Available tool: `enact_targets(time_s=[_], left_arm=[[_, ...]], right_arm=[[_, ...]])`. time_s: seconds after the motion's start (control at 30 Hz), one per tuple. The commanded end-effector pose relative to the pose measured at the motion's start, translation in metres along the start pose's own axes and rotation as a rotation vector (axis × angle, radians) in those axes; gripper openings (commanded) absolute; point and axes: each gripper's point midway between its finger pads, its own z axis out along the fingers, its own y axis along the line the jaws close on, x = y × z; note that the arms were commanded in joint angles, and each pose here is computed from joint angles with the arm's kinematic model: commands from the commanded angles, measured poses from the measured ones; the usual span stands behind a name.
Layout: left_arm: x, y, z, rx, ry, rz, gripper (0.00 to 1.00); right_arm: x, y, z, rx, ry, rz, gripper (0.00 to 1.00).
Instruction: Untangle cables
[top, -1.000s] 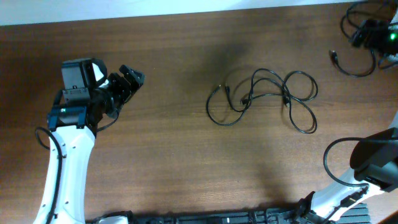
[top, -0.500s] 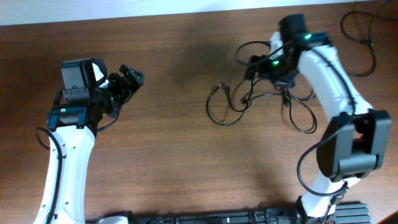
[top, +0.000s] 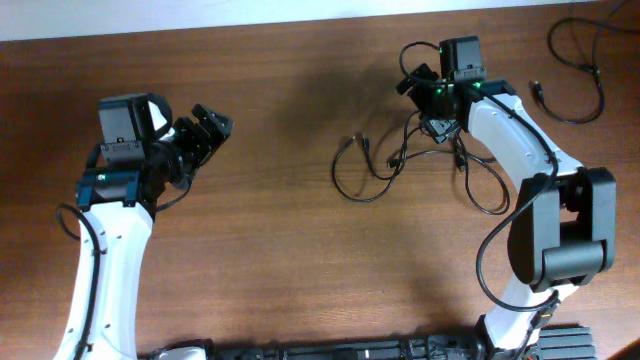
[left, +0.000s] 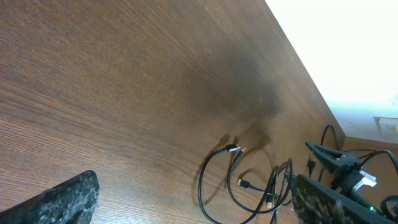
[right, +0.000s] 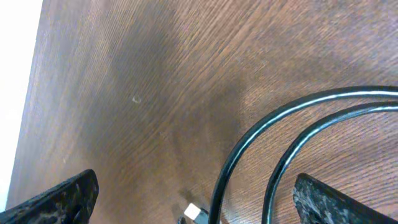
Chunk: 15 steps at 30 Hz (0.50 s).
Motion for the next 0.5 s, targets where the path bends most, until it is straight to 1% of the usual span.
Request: enact_targets(time_s=[0.0,0.07,0.1,0.13,0.17,0.2,0.23,0.3,0.33,0.37,0.43,0.47], left_arm=[[-0.003,-0.001,-0.002,-0.004,-0.013,0.018,0.99],[-0.003,-0.001,-0.002,-0.004,-0.013,0.018,0.99],[-0.003,-0.001,-0.002,-0.004,-0.013,0.018,0.99],[-0.003,-0.001,-0.002,-0.004,-0.013,0.018,0.99],[-0.003,-0.001,-0.002,-0.004,-0.013,0.018,0.99],[-0.003,-0.001,-0.002,-0.004,-0.013,0.018,0.99],[-0.003,-0.001,-0.002,-0.004,-0.013,0.018,0.99],[-0.003,-0.001,-0.002,-0.004,-0.013,0.018,0.99],[-0.003,-0.001,-0.002,-0.004,-0.013,0.018,0.99],[-0.003,-0.001,-0.002,-0.004,-0.013,0.018,0.99],[-0.003,0.000,-0.002,-0.004,-0.014,0.018,0.99],[-0.003,-0.001,-0.002,-0.004,-0.013,0.018,0.99]], right_arm=[[-0.008,-0.014,0.018,0.046,-0.046,0.088,0.99],[-0.016,-0.007,0.031,0.010,-0.076,0.081,0.99],[-0.018,-0.007,0.037,0.001,-0.081,0.079,0.93],[-0.020,-0.006,0.045,-0.009,-0.087,0.077,0.80],[-0.020,-0.005,0.051,-0.019,-0.085,0.076,0.55],[-0.018,-0.004,0.054,-0.028,-0.071,0.073,0.22],[-0.017,-0.002,0.054,-0.037,-0.061,0.038,0.05],[-0.014,0.038,0.034,-0.191,-0.035,-0.215,0.04],[-0.011,0.052,0.023,-0.235,-0.025,-0.274,0.04],[-0.002,0.077,-0.004,-0.317,0.002,-0.384,0.04],[0.011,0.099,-0.039,-0.389,0.002,-0.513,0.04],[0.023,0.111,-0.064,-0.425,-0.009,-0.600,0.04]])
